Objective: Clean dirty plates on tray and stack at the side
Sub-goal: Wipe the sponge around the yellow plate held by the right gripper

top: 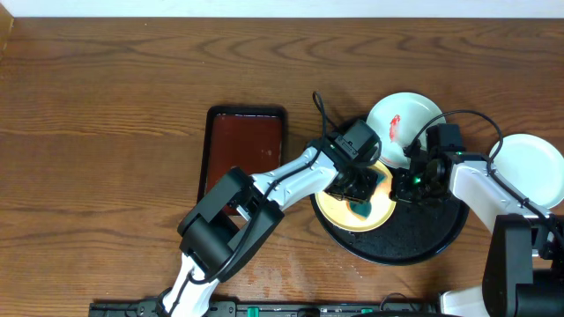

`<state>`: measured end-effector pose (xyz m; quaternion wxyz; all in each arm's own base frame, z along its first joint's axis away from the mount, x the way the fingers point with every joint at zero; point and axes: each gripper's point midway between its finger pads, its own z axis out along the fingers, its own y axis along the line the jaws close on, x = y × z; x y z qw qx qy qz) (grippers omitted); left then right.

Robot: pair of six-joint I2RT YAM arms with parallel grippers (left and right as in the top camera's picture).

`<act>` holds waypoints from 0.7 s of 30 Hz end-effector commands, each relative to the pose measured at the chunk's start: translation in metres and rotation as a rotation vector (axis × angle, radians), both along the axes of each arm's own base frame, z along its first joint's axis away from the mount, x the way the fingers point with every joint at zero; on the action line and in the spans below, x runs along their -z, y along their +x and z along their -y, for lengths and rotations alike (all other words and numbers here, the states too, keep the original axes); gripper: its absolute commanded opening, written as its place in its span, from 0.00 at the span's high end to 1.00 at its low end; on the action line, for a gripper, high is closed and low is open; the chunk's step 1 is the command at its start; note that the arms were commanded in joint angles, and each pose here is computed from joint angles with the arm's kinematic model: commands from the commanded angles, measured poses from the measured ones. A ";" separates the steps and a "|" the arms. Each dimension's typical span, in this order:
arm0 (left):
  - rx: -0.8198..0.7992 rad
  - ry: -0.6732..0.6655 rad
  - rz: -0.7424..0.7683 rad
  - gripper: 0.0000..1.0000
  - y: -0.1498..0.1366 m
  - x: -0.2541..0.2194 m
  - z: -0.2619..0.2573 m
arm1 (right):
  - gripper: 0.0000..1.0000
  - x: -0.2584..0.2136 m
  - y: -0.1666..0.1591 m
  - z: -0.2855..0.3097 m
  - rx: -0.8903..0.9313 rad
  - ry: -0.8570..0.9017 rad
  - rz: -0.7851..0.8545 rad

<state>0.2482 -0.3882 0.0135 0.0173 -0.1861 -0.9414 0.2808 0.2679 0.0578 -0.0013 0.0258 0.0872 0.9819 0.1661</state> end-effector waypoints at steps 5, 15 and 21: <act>-0.017 0.270 -0.021 0.93 -0.001 0.020 -0.054 | 0.99 0.010 -0.001 0.017 0.019 -0.098 -0.016; -0.079 0.774 0.411 0.92 0.075 -0.004 -0.140 | 0.99 0.010 -0.001 0.017 0.019 -0.101 -0.014; -0.043 0.660 0.438 0.92 0.083 -0.002 -0.115 | 0.99 0.010 -0.001 0.019 0.020 -0.115 -0.014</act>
